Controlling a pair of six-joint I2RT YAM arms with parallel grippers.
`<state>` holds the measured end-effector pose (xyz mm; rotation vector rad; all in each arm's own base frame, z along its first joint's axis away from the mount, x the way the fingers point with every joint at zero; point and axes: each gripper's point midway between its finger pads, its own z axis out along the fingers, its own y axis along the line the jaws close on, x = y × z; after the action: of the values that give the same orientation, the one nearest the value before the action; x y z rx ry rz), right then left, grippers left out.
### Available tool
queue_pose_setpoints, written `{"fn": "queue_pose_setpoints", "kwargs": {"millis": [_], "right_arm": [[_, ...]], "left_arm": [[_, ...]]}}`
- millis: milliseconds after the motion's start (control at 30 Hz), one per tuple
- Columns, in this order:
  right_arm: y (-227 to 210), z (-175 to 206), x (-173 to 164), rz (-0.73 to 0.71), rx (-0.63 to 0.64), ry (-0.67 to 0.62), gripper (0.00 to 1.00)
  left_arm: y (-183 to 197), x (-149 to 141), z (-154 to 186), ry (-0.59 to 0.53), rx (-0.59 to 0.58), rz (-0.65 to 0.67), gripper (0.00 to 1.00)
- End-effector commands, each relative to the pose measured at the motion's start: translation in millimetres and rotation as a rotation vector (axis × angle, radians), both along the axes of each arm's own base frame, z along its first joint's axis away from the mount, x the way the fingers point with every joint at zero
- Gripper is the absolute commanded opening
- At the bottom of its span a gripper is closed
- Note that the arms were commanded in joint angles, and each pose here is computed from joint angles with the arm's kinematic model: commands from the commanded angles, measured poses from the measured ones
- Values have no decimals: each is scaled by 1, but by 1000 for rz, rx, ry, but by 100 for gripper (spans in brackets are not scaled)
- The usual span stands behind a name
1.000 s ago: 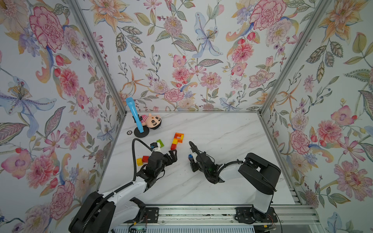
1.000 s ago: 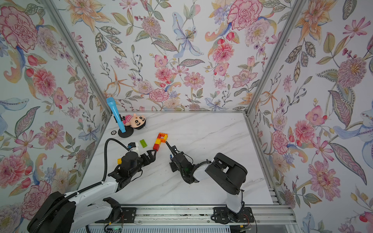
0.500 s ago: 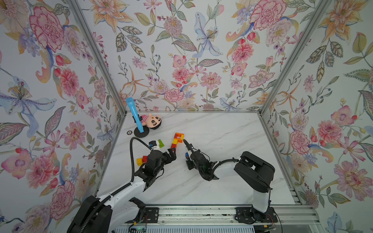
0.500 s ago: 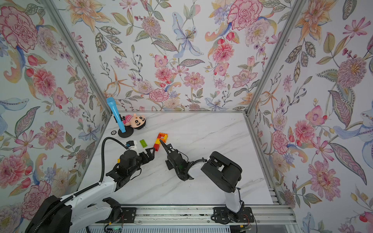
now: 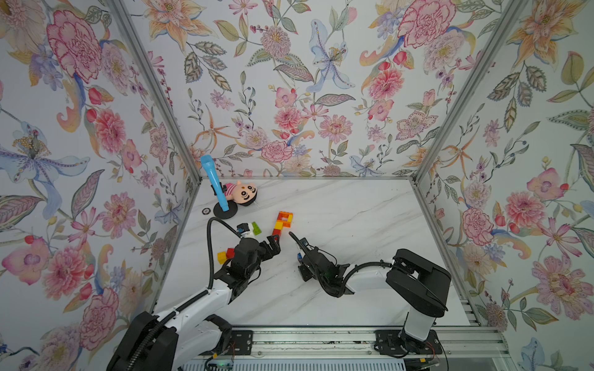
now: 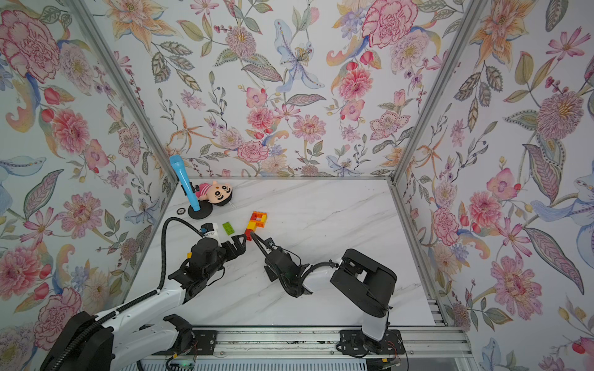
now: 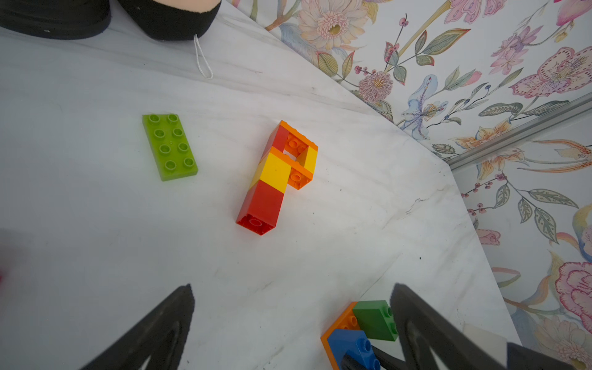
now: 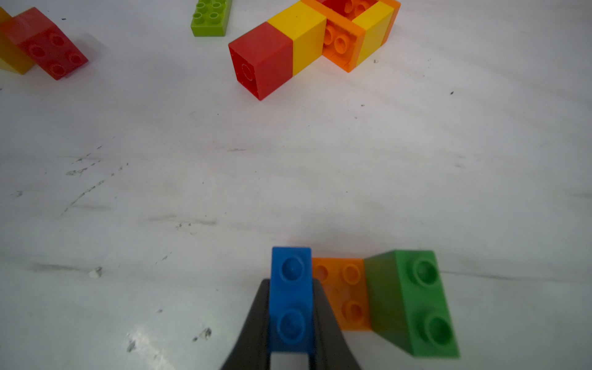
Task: Assemble the letter p with lego
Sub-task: Assemble the lego brick with the lego brick.
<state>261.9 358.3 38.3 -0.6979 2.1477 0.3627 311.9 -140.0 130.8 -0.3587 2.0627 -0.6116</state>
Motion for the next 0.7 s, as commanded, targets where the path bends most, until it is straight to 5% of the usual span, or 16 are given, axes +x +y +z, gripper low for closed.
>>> {"fn": "queue_pose_setpoints", "kwargs": {"millis": [0, 433, 667], "right_arm": [[-46, -62, -39, 21, -221, 178, 1], [-31, -35, -38, 49, -172, 129, 29], [-20, -12, -38, 80, -101, 120, 54]], "left_arm": [[8, 8, 15, -32, 31, 26, 99], [22, 12, 19, -11, 102, 45, 99], [41, 21, 14, 35, 188, 73, 99]]}}
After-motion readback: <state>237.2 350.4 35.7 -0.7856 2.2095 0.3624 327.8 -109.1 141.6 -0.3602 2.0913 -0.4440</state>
